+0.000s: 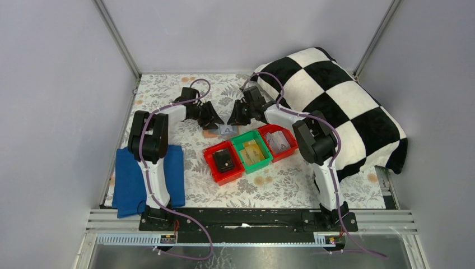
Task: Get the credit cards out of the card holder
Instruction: Remove the credit card from the card holder.
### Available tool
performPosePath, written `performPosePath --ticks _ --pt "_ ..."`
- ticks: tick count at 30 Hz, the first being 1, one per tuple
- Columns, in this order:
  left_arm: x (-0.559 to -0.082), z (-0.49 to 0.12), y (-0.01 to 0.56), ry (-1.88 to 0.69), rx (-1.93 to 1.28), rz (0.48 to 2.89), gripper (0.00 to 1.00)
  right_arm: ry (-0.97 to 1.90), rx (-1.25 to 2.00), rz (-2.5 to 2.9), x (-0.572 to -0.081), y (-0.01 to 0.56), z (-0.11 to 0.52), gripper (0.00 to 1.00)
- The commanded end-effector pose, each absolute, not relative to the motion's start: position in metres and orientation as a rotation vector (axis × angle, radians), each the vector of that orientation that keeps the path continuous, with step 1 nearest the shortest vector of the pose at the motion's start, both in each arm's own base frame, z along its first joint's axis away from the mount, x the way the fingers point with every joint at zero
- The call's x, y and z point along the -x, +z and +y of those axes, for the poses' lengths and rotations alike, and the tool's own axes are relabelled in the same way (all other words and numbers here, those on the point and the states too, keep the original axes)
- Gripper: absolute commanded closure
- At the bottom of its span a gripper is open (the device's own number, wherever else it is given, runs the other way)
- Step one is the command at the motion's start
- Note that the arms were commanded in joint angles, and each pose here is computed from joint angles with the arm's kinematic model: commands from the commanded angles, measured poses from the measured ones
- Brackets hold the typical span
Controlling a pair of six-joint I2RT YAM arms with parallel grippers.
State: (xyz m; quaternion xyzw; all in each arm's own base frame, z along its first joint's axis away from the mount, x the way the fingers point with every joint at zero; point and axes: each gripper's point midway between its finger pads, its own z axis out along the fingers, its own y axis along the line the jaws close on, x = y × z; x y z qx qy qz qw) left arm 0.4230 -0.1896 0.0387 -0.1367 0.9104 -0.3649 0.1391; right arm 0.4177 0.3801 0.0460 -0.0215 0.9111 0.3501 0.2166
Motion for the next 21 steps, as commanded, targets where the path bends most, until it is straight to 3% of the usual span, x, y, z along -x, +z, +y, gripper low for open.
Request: performPosePath --ticks 1,21 --pt "-0.4291 -0.1886 0.0559 -1.069 0.362 2.576 0.54 0.947 0.09 2.5 -0.4203 0.0512 0.3831 0.7" --pt "-0.4281 -0.1884 0.0572 -1.069 0.359 2.574 0.54 0.905 0.07 2.488 -0.4202 0.0516 0.3743 0.7"
